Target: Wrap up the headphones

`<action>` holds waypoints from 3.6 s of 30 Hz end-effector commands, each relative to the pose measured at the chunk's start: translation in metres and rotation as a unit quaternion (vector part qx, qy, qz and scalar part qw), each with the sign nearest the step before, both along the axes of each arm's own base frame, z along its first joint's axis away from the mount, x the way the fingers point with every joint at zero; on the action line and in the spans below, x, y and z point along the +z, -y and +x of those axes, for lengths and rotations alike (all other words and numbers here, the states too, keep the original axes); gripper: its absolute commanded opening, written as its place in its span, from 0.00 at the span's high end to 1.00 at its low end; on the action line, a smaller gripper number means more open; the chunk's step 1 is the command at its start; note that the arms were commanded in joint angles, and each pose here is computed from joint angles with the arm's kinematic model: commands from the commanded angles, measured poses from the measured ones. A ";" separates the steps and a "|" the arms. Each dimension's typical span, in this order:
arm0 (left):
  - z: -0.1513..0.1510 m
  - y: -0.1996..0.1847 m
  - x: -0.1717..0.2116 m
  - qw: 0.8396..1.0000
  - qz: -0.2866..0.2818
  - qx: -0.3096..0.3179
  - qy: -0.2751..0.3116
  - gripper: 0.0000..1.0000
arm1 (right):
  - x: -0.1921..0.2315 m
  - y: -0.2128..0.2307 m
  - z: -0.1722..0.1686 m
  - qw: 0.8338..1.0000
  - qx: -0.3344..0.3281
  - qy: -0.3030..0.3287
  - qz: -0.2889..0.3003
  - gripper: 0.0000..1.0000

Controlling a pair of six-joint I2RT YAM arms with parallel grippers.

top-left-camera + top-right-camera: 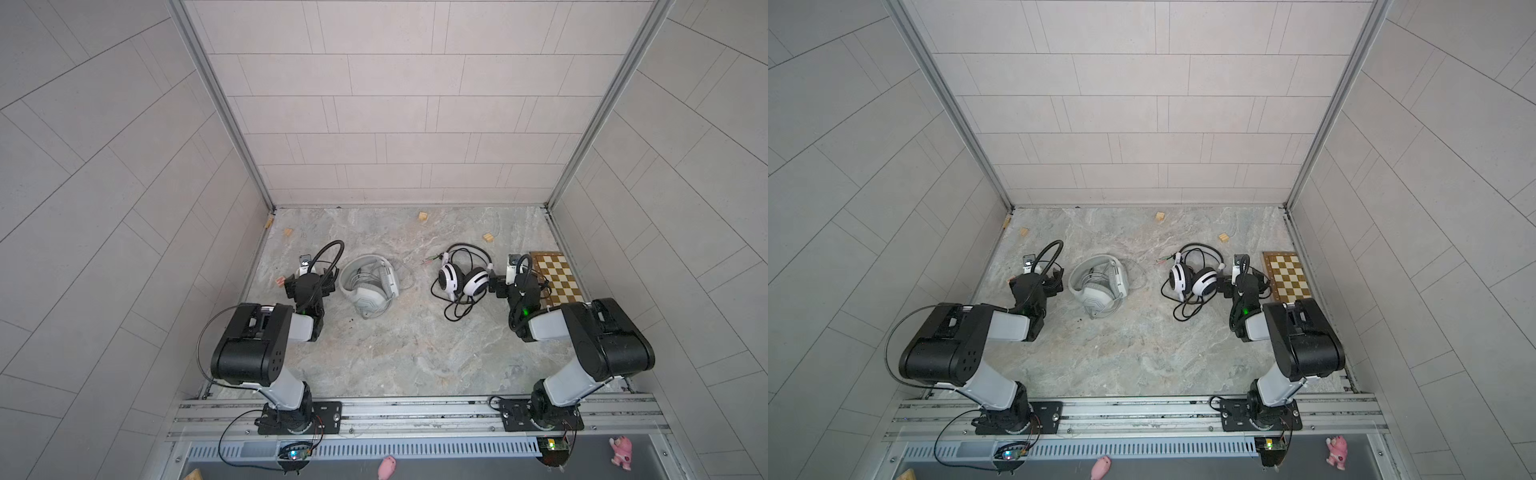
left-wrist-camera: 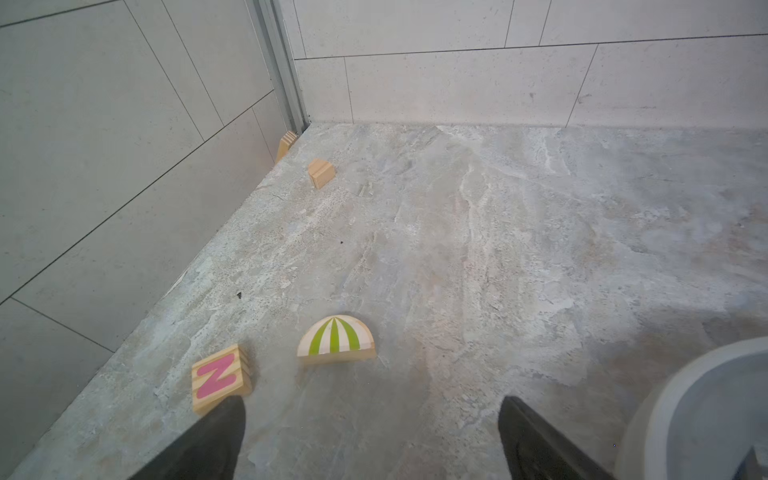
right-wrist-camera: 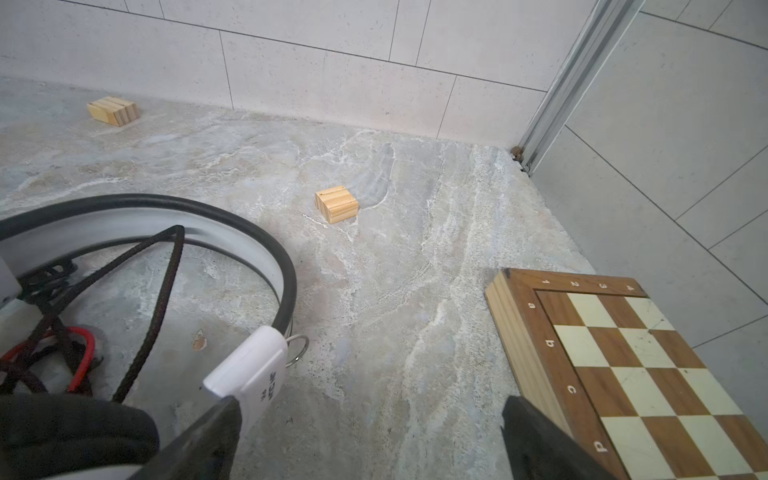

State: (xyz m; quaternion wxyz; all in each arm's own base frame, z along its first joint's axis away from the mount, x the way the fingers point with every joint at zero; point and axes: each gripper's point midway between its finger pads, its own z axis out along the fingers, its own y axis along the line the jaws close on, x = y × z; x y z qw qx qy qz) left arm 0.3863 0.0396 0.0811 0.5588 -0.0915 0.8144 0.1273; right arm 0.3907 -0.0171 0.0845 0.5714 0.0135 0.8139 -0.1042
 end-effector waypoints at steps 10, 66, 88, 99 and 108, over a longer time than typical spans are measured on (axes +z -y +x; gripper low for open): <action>0.004 -0.003 0.009 1.000 -0.004 0.007 0.016 0.00 | 0.008 0.001 0.000 1.000 -0.003 0.014 -0.006 0.01; -0.025 0.018 0.066 0.982 -0.185 0.030 -0.014 0.00 | 0.126 -0.095 -0.033 0.962 0.131 -0.065 0.232 0.08; -0.051 0.054 0.029 0.958 -0.274 -0.031 -0.072 0.00 | 0.041 -0.364 -0.003 0.875 0.232 -0.424 -0.017 0.17; -0.045 0.070 0.026 0.947 -0.303 -0.064 -0.081 0.00 | 0.000 -0.374 0.008 0.872 0.208 -0.441 -0.030 0.40; -0.044 0.080 0.035 0.939 -0.324 -0.092 -0.063 0.00 | 0.039 -0.376 0.006 0.897 0.243 -0.369 0.017 0.70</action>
